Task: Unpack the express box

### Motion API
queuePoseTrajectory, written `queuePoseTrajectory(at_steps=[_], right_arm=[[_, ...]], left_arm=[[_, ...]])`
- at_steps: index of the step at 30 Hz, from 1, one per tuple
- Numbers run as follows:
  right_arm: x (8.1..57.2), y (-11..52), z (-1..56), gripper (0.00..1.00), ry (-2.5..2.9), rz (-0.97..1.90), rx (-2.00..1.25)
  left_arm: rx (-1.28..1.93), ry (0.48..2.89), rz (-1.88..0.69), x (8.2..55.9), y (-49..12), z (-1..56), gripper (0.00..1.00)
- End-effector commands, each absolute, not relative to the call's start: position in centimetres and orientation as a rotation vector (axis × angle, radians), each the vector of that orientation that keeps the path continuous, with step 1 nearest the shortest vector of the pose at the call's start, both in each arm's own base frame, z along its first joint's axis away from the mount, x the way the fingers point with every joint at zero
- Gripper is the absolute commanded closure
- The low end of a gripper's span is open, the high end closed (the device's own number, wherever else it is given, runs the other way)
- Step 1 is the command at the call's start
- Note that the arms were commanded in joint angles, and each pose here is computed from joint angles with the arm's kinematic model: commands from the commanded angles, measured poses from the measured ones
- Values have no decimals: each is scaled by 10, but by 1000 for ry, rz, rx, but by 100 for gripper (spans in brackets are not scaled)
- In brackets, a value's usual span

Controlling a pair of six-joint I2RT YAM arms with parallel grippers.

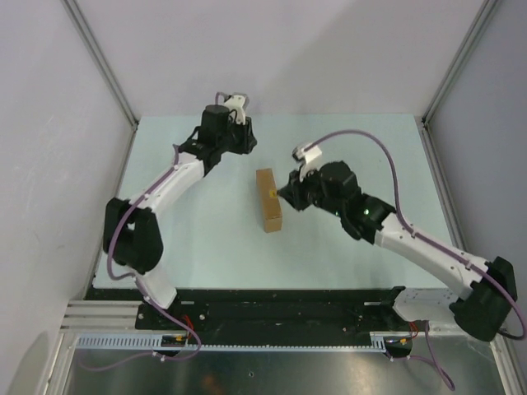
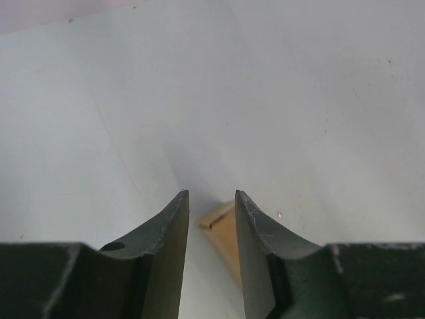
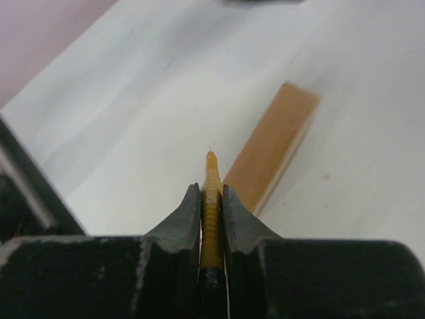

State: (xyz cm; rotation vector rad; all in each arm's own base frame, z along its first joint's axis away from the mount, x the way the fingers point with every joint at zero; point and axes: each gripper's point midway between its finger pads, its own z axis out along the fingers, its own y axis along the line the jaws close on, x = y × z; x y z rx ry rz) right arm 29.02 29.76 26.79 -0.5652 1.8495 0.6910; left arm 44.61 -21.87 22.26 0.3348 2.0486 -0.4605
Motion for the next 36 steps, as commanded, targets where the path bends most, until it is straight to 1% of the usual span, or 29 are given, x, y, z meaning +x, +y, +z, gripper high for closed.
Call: queuePoseTrajectory(at_steps=[1, 3, 4, 5, 7, 10, 11, 14, 16, 21, 32, 36], right_arm=[[249, 296, 228, 100, 1912, 661, -690], [241, 302, 217, 100, 1917, 645, -714], [240, 309, 212, 100, 1914, 639, -728], [235, 317, 211, 100, 1901, 637, -754], [241, 326, 201, 100, 1889, 577, -765], [244, 340, 194, 100, 1865, 550, -769], [245, 343, 178, 100, 1895, 526, -787], [248, 352, 163, 100, 1892, 476, -809], [250, 345, 155, 100, 1912, 395, -796], [260, 331, 147, 100, 1930, 289, -738], [270, 308, 150, 100, 1912, 172, -653], [274, 295, 151, 100, 1922, 135, -614]], left_arm=[[384, 2046, -543, 479, -244, 214, 61], [440, 2022, -657, 480, -263, 222, 59], [443, 2047, -680, 484, -269, 209, 59], [444, 2050, -711, 484, -275, 208, 57], [512, 2033, -805, 479, -292, 210, 57], [579, 2040, -836, 475, -306, 196, 57], [603, 2040, -821, 474, -308, 191, 57], [661, 2035, -761, 473, -315, 179, 56], [695, 2036, -728, 472, -324, 171, 56], [751, 2068, -768, 460, -330, 151, 56], [964, 2096, -818, 434, -329, 121, 56], [1002, 2122, -872, 420, -329, 111, 56]])
